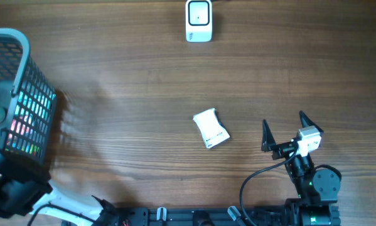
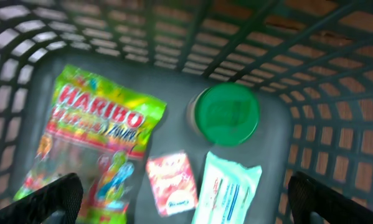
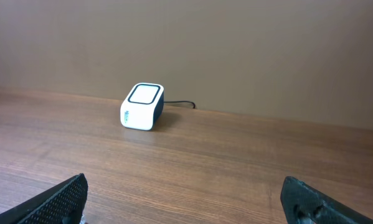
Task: Scan the item barcode
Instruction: 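Return the left gripper into the basket above the green-lidded jar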
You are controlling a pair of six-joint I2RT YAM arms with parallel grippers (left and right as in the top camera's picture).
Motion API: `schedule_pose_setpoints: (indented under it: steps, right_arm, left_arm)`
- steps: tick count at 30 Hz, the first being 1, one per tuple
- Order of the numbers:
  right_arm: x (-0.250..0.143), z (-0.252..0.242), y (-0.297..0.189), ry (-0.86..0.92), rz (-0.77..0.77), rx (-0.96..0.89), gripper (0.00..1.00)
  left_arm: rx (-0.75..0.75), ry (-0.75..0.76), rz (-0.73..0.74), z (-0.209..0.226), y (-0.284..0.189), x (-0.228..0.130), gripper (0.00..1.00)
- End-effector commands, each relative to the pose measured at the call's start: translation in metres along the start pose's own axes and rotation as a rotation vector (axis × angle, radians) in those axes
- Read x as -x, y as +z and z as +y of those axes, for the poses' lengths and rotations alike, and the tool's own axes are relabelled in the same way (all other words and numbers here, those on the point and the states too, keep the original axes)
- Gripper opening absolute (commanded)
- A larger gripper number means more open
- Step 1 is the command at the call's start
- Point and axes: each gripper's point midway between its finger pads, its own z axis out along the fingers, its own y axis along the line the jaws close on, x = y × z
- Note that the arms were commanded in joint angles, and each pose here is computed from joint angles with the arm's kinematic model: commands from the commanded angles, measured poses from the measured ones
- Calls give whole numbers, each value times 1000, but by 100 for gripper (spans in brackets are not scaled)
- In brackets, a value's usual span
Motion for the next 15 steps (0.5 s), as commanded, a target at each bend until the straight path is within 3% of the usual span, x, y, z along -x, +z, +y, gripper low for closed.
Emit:
schedule_pose_setpoints:
  steps: [1,15]
  right_arm:
    - [1,-1,0,9,-6,-11,100]
    - [1,-1,0,9,-6,-11,100]
  left_arm:
    - [19,105,-16,-5,22,6,100]
    - [-49,144,-2,-40,77,3,100]
